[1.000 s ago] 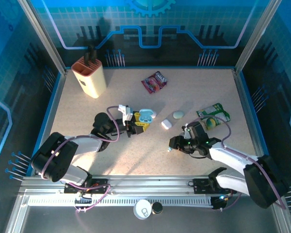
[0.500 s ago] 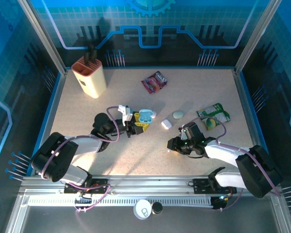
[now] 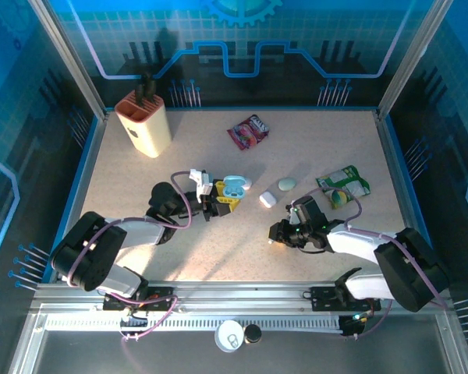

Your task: Insert the wireless bluetooth earbuds into the charging case

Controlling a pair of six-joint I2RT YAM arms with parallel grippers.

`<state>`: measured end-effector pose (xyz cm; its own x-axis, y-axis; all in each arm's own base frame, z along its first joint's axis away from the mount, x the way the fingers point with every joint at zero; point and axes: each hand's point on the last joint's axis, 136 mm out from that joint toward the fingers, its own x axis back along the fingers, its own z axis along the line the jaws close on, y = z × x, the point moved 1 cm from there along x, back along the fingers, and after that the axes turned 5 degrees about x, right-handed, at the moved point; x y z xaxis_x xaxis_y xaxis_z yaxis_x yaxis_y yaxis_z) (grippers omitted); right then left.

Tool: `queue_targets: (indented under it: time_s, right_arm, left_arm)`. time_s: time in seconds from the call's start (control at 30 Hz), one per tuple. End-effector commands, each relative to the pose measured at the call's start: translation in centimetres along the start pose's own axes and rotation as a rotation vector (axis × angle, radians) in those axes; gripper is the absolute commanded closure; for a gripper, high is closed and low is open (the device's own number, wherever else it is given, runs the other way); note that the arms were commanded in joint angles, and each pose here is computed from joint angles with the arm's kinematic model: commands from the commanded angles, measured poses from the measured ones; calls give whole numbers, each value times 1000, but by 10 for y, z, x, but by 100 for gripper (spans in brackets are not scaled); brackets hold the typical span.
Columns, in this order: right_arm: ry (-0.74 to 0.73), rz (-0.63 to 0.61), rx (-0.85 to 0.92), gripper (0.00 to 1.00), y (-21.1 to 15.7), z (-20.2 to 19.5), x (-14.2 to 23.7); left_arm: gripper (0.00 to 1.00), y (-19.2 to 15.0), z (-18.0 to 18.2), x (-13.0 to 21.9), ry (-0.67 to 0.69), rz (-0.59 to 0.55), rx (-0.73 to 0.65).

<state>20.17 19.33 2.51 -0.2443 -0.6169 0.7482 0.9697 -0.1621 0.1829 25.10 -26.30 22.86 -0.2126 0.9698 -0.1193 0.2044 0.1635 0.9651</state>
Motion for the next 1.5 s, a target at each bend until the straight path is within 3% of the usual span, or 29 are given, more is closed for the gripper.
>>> queue_targets:
  time_s: [0.0, 0.4, 0.73, 0.97, 1.3, 1.47]
  right_arm:
    - [16, 16, -1, 76, -3, 2, -5]
    - [-76, -31, 95, 82, 7, 4, 7]
    - [-447, -126, 86, 83, 26, -19, 41]
    - [-691, -93, 74, 84, 31, -30, 50]
    - [-713, -101, 65, 84, 34, -27, 46]
    - [-644, -157, 95, 84, 42, -13, 52]
  left_arm:
    - [70, -1, -3, 2, -16, -6, -14]
    - [70, -7, 4, 2, 3, 4, -21]
    - [70, -19, 13, 2, 46, 30, -32]
    - [70, -23, 16, 1, 48, 40, -30]
    - [70, -29, 19, 2, 64, 59, -35]
    - [70, -28, 23, -1, 69, 54, -37]
